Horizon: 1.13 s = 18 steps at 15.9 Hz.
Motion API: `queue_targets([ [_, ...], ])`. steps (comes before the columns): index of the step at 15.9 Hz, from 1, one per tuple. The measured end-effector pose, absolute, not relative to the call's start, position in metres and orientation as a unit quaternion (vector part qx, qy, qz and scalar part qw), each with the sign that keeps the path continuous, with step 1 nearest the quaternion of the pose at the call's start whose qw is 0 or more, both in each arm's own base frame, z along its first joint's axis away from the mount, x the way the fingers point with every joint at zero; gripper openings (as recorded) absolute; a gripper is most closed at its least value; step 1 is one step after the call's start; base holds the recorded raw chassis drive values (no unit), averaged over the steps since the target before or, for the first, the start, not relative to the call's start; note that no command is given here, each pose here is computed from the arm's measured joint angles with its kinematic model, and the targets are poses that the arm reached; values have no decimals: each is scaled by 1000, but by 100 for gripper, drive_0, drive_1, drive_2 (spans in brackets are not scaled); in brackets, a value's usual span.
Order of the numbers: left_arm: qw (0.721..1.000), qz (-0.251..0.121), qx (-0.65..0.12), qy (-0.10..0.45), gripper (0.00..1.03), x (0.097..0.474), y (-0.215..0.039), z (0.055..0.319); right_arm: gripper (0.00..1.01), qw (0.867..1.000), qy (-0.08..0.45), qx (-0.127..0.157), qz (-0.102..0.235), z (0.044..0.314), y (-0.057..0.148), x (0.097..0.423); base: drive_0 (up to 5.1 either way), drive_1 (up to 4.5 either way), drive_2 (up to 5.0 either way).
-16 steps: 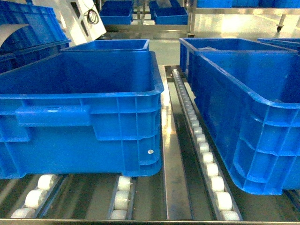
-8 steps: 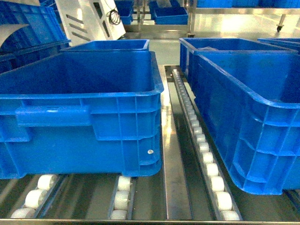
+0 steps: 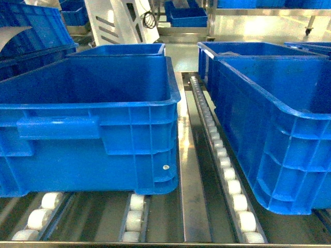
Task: Sort blue parts and orange caps into right shelf containers
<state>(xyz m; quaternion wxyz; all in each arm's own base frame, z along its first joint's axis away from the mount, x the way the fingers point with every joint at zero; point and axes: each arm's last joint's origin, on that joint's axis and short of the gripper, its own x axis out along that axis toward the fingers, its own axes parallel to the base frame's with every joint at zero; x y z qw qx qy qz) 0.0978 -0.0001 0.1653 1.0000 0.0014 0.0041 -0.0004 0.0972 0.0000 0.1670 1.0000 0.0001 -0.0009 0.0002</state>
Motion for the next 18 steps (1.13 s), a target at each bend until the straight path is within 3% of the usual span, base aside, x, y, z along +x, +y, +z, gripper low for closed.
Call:
queue_targets([
  [18,1000,0,1,4,43,98,0,165,38,1000,-1,0,0,167,0,97,0,0,0],
])
